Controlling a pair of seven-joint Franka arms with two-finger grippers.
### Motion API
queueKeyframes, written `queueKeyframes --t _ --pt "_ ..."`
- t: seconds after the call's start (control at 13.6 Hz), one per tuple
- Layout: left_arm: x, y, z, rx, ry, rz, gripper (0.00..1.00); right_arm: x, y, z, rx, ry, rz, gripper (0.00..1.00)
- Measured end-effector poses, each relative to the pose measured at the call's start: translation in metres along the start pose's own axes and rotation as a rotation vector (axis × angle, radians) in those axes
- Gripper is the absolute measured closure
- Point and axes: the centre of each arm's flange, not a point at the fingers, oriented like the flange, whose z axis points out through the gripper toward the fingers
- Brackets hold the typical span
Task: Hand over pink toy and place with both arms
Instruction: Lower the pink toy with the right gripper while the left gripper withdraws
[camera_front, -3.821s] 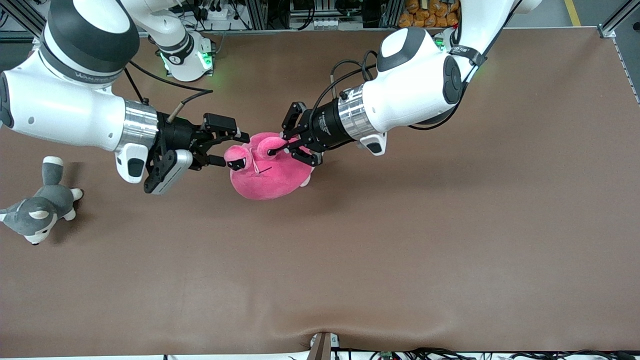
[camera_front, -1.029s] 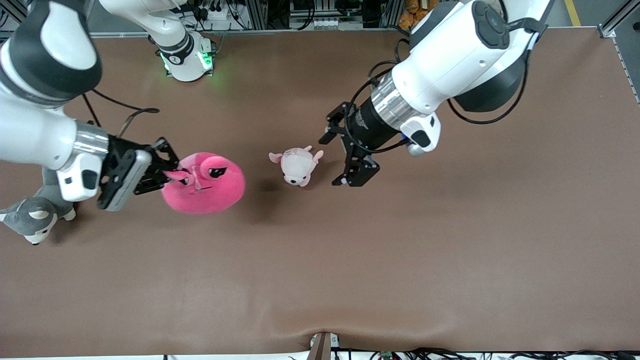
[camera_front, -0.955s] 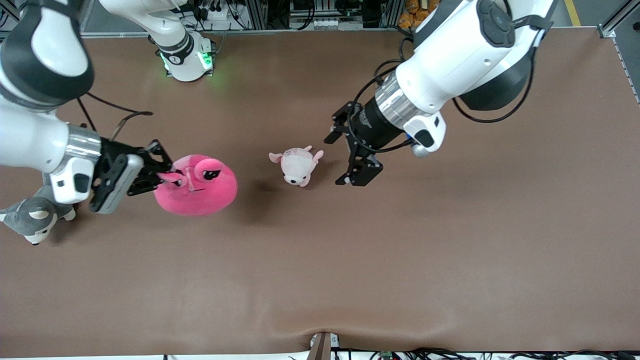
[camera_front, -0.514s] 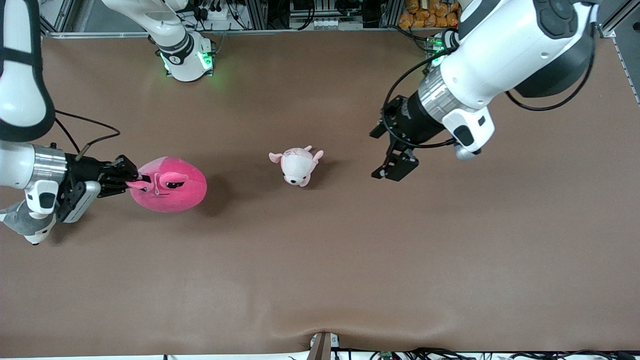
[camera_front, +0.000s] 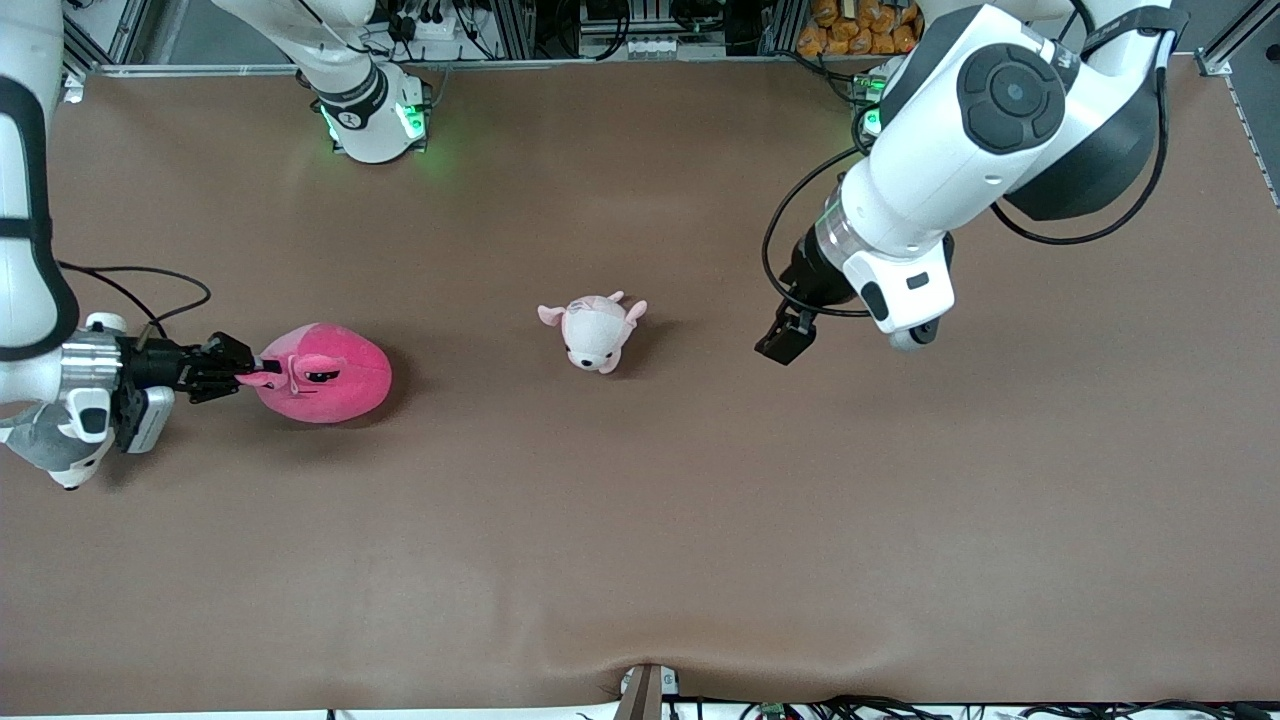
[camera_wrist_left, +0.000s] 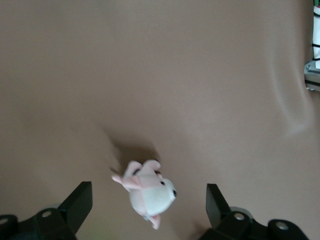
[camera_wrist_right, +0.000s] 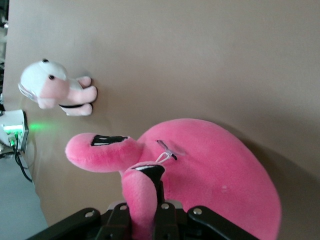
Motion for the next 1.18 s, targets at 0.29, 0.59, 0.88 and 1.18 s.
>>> queueKeyframes --t 0.29,0.59,0.88,1.18 --pt "0.048 -0.008 -0.006 0.060 0.050 0.192 0.00 -0.019 0.035 -0.006 0.010 0.030 -0.042 0.88" --pt "0.102 -0.018 -0.012 0.120 0.046 0.369 0.00 -0.027 0.052 -0.014 0.006 0.049 -0.064 0.75" --pt "0.145 -0.029 -0.016 0.157 0.021 0.498 0.00 -0.010 0.042 -0.033 -0.029 0.067 -0.104 0.29" --pt "0.186 -0.045 -0.030 0.211 0.059 0.591 0.00 0.018 -0.009 -0.067 -0.122 0.037 -0.152 0.00"
